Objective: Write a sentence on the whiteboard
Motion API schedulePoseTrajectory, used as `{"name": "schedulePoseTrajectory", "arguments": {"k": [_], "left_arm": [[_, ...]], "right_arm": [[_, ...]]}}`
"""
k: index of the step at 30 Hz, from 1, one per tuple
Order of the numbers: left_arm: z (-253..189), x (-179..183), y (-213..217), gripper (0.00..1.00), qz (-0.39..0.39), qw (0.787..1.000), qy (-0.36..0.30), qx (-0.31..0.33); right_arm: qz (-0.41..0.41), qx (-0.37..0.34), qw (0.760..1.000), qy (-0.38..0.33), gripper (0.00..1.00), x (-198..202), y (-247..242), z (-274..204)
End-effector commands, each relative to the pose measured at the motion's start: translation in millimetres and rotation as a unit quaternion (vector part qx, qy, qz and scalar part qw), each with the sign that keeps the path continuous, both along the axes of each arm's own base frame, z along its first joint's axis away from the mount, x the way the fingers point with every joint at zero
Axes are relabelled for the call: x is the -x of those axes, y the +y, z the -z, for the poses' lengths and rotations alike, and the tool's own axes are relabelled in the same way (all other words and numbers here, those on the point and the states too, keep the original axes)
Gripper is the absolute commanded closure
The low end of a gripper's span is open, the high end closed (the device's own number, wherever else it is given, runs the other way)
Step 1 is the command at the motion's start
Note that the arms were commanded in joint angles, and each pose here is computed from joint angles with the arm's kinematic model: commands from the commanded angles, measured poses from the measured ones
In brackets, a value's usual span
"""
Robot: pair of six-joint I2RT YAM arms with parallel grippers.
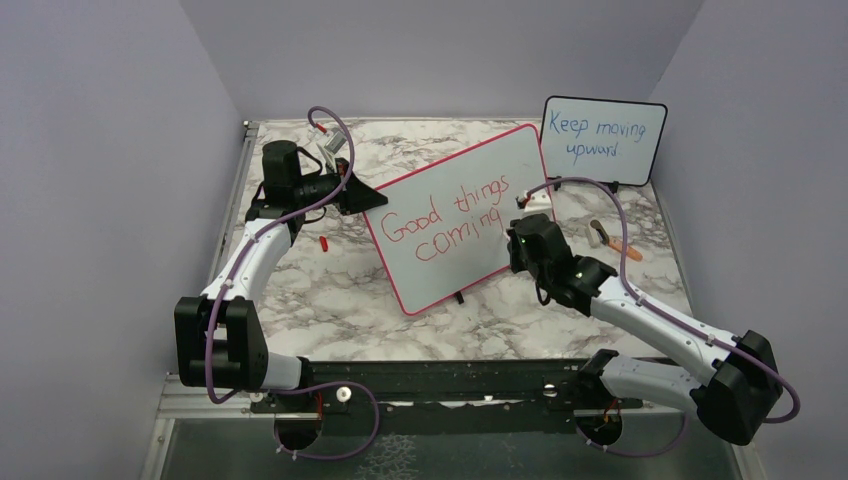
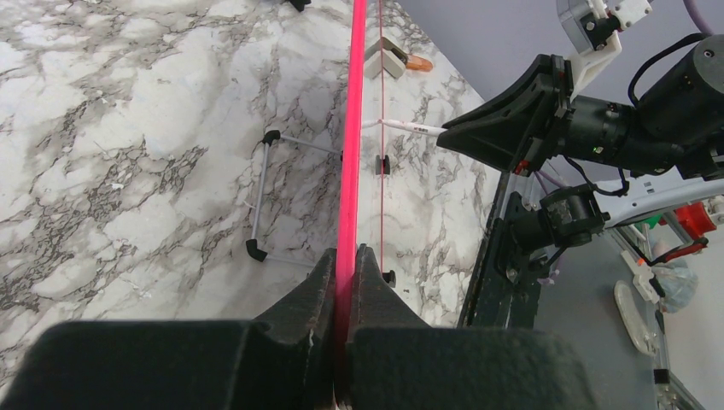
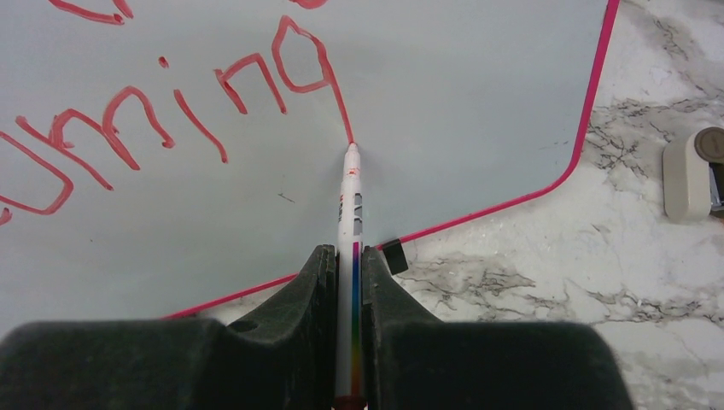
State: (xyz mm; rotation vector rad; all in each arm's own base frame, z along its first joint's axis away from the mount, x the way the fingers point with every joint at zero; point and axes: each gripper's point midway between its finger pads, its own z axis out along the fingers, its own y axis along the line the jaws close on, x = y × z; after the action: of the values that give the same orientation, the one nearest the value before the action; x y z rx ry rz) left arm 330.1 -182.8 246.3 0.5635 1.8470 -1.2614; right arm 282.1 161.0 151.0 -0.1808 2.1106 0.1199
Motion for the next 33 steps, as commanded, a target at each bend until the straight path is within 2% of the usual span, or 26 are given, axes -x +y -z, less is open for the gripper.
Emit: {"name": "schedulePoseTrajectory", "arguments": {"k": [1, 11, 24, 33], "left_arm": [[46, -8, 5, 1.00, -0.032, 0.997, 0.040, -0.049], [46, -7, 4, 1.00, -0.031, 0.998, 0.040, -0.048], [45, -7, 4, 1.00, -0.031, 0.998, 0.040, -0.048], [44, -7, 5, 1.00, -0.033, 0.998, 0.038, -0.049]], "right_arm": [[-0.029, -0.004, 0.998, 0.048, 0.99, 14, 7, 21], [-0.078, -0.029, 0.995, 0.050, 0.99, 16, 28, 15], [-0.076, -0.072, 0.995, -0.001, 0.99, 5, 37, -19], [-0.070, -0.073, 0.995, -0.018, 0.99, 5, 31, -30]]}}
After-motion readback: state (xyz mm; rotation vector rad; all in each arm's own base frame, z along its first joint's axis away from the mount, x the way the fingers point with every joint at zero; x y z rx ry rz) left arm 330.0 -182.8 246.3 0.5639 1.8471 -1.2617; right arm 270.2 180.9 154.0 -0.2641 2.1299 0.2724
